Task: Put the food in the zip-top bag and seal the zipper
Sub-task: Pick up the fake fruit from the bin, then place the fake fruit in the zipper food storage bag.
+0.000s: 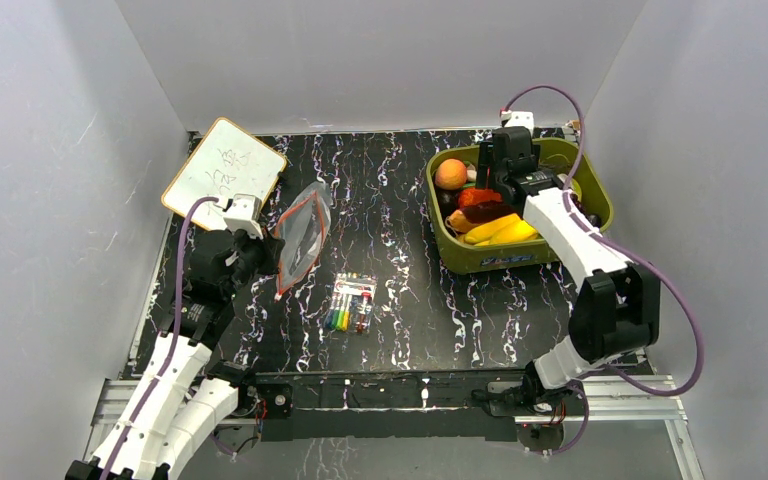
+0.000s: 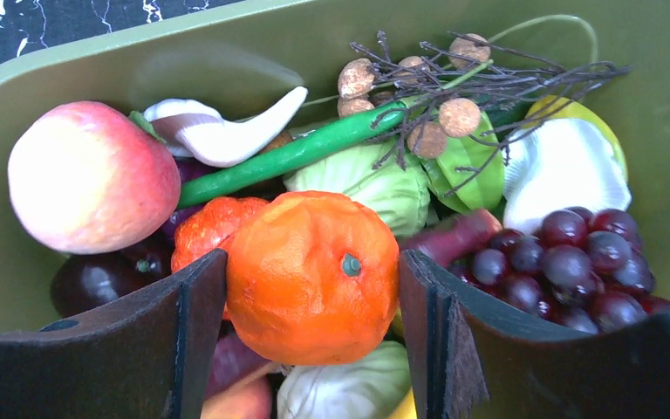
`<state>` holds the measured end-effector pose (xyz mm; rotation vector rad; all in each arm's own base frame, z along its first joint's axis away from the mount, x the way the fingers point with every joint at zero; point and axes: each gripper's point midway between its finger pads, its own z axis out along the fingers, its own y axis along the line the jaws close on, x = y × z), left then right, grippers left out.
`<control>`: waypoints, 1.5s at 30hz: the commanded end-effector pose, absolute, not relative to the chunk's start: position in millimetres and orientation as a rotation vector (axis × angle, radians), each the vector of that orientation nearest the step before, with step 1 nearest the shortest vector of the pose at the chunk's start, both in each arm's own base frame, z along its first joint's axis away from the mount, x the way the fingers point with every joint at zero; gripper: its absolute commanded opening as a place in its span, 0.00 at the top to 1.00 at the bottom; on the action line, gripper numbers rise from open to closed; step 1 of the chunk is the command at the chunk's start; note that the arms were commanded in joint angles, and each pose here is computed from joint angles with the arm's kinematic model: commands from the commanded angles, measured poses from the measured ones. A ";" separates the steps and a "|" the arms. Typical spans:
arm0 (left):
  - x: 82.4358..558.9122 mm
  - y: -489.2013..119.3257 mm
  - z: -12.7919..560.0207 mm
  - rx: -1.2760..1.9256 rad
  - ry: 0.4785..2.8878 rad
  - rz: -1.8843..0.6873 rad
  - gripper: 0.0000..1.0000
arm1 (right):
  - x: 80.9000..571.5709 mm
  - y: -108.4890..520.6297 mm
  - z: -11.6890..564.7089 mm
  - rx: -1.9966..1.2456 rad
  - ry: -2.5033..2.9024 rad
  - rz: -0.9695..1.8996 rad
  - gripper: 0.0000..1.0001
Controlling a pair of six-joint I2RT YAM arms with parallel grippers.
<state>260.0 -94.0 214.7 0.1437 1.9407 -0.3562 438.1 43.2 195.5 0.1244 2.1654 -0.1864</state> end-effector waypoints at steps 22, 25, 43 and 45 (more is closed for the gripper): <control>266.4 -100.4 207.2 0.045 1.965 -0.418 1.00 | 348.3 147.2 351.9 -0.146 1.851 0.502 0.59; 268.9 -103.8 209.5 0.035 1.970 -0.438 1.00 | 335.3 166.8 365.5 -0.152 1.805 0.605 0.59; 267.3 -112.3 199.1 0.045 1.997 -0.490 1.00 | 260.1 335.2 359.5 -0.283 1.758 1.099 0.60; 266.1 -114.4 201.5 0.054 1.983 -0.506 1.00 | 253.4 355.1 355.8 -0.303 1.758 1.090 0.60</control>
